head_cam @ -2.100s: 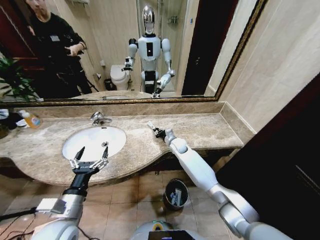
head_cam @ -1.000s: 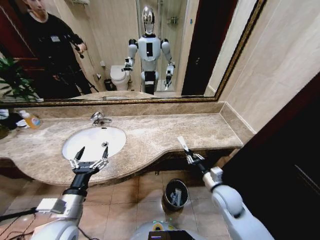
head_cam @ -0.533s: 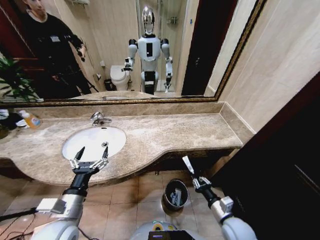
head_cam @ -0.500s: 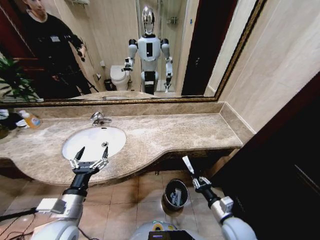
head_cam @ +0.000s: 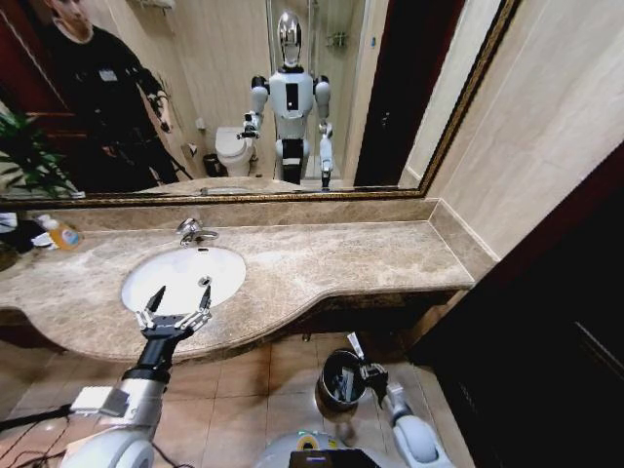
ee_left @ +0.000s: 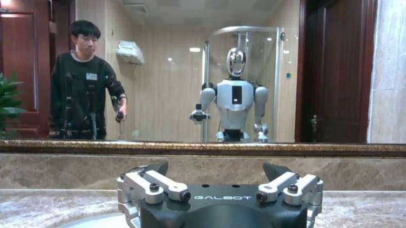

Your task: Pick up the trash from the sink and place it in the trash bin.

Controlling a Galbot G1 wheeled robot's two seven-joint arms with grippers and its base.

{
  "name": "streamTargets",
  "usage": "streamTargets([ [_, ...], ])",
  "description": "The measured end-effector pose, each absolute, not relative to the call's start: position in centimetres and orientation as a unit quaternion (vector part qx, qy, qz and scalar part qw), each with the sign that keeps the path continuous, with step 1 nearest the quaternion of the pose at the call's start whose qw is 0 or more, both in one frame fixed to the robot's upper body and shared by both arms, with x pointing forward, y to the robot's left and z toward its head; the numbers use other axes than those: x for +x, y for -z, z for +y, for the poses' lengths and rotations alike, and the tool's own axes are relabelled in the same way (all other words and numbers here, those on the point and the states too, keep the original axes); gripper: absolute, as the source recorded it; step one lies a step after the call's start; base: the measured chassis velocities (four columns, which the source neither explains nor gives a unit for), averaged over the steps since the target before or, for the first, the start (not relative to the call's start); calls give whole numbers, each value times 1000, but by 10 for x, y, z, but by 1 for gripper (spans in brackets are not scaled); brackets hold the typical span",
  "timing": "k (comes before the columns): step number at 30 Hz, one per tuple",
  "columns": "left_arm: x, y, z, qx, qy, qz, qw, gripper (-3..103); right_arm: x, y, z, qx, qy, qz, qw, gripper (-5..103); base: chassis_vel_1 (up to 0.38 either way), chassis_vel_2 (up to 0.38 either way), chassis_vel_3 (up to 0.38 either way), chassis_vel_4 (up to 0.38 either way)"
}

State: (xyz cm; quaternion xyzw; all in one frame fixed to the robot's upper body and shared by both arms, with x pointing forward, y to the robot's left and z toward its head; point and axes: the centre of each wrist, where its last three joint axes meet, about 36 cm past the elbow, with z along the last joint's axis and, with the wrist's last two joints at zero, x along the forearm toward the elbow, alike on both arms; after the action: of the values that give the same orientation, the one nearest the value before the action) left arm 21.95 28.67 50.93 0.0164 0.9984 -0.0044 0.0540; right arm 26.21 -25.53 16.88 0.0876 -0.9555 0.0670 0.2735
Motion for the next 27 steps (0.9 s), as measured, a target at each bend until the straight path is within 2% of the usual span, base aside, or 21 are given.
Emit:
streamTargets([
  [9,219,-509,287,16,4,998,54,100,247,-124,-244,74,-80,-953,284,14,0,0,0,0],
  [11,219,-509,287,16,4,998,54,100,244,-117,-238,61,-84,-953,285,24,0,0,0,0],
  [12,219,-509,287,16,4,998,54,100,243,-114,-235,55,-85,-953,285,24,0,0,0,0],
  [13,219,-509,287,16,4,998,54,100,241,-112,-231,48,-85,-953,287,35,0,0,0,0],
  [15,219,-509,287,16,4,998,54,100,240,-111,-230,45,-85,-953,287,35,0,0,0,0],
  [16,219,-509,287,16,4,998,54,100,240,-110,-228,43,-85,-953,287,46,0,0,0,0],
  [18,219,-509,287,16,4,998,54,100,240,-111,-228,44,-85,-953,287,46,0,0,0,0],
  [22,219,-509,287,16,4,998,54,100,244,-115,-224,45,-83,-956,279,68,0,0,0,0],
  [25,219,-509,287,16,4,998,54,100,244,-116,-220,45,-80,-956,277,73,0,0,0,0],
  [27,219,-509,287,16,4,998,54,100,244,-117,-216,46,-77,-957,277,84,0,0,0,0],
])
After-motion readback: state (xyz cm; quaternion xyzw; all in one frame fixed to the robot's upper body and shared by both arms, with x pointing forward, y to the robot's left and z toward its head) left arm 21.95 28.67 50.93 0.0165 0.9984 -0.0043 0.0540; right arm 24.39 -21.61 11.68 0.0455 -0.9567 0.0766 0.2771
